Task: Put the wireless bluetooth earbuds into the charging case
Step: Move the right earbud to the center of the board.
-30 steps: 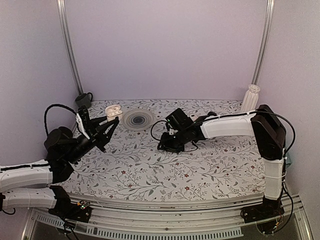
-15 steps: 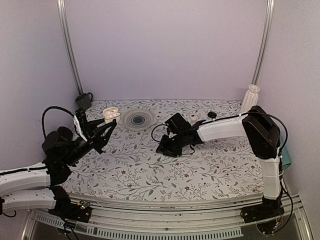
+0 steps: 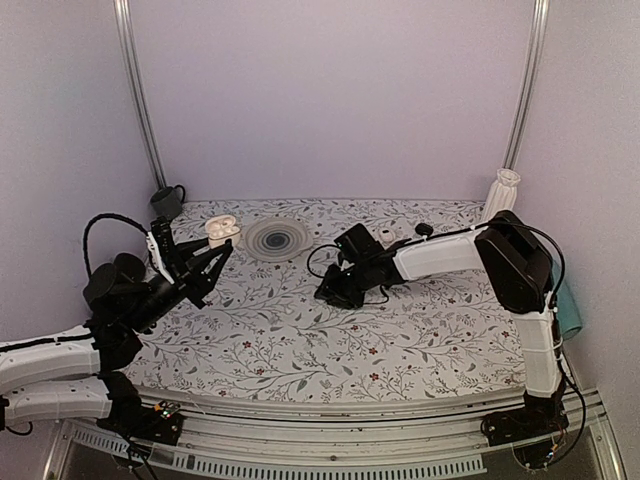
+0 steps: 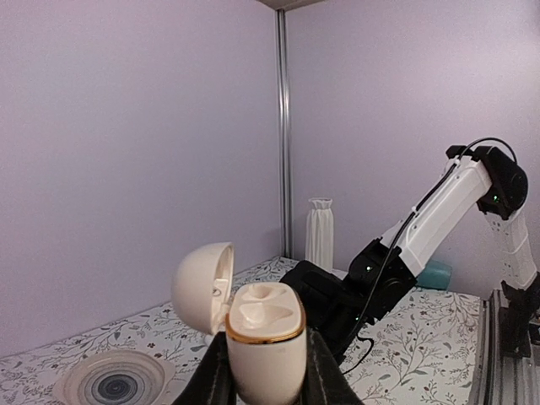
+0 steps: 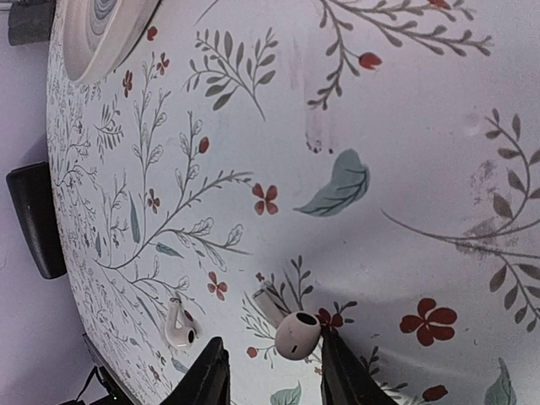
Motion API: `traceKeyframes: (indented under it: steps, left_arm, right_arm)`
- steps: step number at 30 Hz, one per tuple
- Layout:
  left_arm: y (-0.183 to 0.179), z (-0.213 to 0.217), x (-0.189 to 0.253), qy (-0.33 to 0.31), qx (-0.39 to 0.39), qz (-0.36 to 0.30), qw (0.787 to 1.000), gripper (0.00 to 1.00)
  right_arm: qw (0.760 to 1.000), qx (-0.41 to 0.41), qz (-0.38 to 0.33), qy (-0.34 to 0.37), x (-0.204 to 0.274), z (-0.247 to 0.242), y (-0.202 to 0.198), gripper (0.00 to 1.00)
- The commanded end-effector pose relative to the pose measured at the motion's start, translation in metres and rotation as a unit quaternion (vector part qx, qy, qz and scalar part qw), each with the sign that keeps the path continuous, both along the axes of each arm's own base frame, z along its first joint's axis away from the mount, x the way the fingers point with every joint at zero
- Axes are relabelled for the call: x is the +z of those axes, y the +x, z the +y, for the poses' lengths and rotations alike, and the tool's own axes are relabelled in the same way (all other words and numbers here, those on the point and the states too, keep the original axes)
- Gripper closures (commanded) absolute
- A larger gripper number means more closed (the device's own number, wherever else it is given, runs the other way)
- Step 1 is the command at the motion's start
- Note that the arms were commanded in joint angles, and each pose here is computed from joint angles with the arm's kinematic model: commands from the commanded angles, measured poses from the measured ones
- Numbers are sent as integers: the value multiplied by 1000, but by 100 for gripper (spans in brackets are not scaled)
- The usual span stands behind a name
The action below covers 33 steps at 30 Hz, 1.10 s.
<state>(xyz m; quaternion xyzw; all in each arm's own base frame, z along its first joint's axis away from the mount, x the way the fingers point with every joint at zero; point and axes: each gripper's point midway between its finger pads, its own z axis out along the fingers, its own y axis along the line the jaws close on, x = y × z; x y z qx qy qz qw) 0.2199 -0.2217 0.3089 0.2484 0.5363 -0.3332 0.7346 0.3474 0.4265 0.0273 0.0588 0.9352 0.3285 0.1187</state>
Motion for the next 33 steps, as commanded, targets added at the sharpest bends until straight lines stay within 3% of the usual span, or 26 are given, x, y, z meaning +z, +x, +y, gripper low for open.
traceKeyframes:
  steps: [1, 9, 21, 33]
  left_arm:
    - [4, 3, -2, 3, 11, 3, 1000, 100]
    - [5, 3, -2, 4, 10, 6, 1000, 100]
    - [6, 0, -2, 4, 8, 10, 1000, 100]
    - [8, -3, -3, 3, 1, 19, 1000, 100]
  right_arm:
    - [1000, 5, 2, -2, -13, 6, 7, 62]
    - [999, 23, -22, -16, -8, 15, 22, 62]
    - [984, 97, -97, -115, 1, 4, 25, 63]
    - [962, 141, -123, -198, -15, 17, 19, 65]
